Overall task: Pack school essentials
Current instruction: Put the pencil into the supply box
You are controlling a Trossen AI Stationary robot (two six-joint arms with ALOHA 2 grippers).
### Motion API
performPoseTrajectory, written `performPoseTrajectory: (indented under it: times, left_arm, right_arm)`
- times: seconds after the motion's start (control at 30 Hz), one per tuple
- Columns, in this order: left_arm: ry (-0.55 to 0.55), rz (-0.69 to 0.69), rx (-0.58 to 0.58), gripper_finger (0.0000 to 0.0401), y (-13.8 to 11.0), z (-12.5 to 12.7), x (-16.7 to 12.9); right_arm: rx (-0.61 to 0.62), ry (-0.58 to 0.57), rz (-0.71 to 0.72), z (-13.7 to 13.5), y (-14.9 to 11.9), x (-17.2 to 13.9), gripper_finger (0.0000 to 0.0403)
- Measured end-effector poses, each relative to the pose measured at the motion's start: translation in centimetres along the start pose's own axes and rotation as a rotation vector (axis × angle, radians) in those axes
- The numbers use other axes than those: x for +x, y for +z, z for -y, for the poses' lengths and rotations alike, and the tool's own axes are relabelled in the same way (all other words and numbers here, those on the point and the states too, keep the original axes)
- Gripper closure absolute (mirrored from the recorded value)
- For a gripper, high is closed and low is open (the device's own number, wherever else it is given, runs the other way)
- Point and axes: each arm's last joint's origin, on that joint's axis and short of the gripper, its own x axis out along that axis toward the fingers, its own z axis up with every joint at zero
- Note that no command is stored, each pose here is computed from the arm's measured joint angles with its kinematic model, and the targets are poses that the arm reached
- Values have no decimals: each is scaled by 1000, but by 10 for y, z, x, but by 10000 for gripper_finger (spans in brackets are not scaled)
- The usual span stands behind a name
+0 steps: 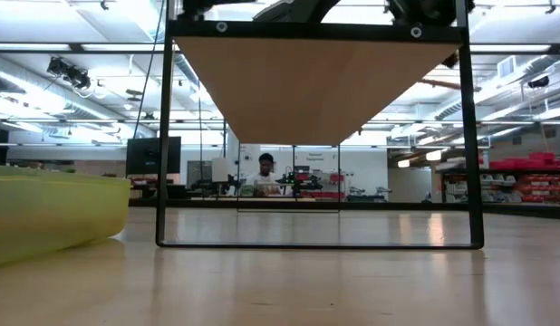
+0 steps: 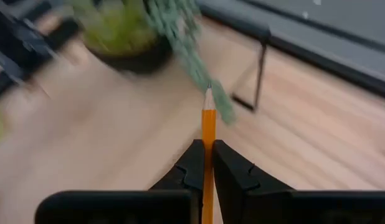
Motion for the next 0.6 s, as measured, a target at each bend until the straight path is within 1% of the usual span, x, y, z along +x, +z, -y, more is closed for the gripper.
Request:
performPoseTrajectory:
  times: [0.1, 0.2, 0.43, 0.6]
  left_arm:
    - [-36, 54, -6, 246, 5, -1, 11]
    - [-60, 112, -16, 236, 8, -5, 26]
    - [-81, 187, -40, 240, 7, -19, 59]
    - [-110, 234, -52, 236, 6, -24, 74]
  right_arm:
    - [11, 38, 64, -5, 10, -5, 372]
    - [42, 85, 115, -10, 16, -6, 372]
    - [116, 218, 225, -21, 29, -10, 372]
    - [170, 291, 306, -26, 38, -14, 372]
